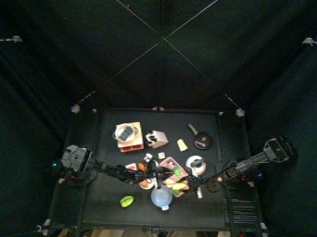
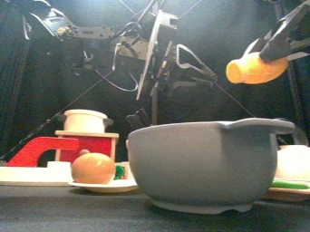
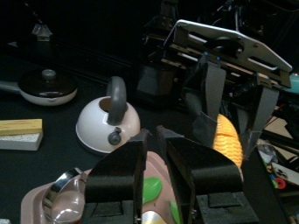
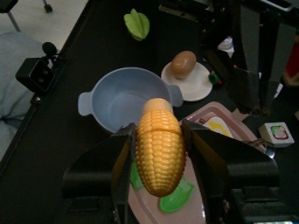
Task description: Drop corn on plate
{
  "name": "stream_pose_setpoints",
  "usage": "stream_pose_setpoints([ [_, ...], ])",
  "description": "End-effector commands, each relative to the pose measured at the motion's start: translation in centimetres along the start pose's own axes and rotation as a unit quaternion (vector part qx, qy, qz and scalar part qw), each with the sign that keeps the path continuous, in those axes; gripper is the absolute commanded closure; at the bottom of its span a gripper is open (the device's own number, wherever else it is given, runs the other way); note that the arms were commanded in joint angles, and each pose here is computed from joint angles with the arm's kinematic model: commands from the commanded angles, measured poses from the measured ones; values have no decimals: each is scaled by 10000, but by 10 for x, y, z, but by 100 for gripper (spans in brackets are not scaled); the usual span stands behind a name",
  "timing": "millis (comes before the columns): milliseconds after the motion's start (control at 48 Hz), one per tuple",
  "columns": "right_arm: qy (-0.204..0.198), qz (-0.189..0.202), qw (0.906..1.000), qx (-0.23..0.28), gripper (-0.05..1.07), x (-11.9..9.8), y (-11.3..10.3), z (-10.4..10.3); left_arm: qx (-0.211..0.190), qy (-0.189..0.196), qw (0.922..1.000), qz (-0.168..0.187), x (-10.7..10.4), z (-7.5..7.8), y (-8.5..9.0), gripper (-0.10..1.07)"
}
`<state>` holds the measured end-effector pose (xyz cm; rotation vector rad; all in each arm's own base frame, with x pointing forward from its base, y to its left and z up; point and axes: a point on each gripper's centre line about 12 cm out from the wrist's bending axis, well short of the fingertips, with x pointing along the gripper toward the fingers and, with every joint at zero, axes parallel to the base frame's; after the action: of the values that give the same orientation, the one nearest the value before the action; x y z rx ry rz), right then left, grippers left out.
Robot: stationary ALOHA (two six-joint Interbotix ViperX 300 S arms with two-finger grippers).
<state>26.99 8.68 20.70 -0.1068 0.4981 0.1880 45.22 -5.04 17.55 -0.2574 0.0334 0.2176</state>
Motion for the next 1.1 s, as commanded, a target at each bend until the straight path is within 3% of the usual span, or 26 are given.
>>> stream_pose_setpoints([
  [0, -202, -35, 9998, 67, 33, -3, -2, 13, -69, -239, 9997, -80, -2, 19, -6, 36],
  [188, -212, -59, 9995, 228, 33, -4, -3, 15, -32, -173, 9998, -85, -12, 18, -3, 36],
  [500, -459, -58, 9951, 874, 33, -5, -4, 42, 122, -80, 9997, -197, -35, 20, 3, 36],
  [667, -595, -174, 9906, 1222, 33, -6, -8, 56, 255, 21, 9991, -339, -46, 14, 0, 36],
  [792, -564, -354, 9853, 1575, 33, -6, -13, 55, 365, 26, 9983, -455, -54, 15, 0, 36],
  [958, -421, -796, 9661, 2420, 33, -8, -23, 49, 420, -20, 9977, -540, -69, 24, 4, 36],
  [1083, -129, -1355, 9365, 3231, 33, -9, -33, 33, 394, -82, 9977, -537, -80, 34, 10, 36],
])
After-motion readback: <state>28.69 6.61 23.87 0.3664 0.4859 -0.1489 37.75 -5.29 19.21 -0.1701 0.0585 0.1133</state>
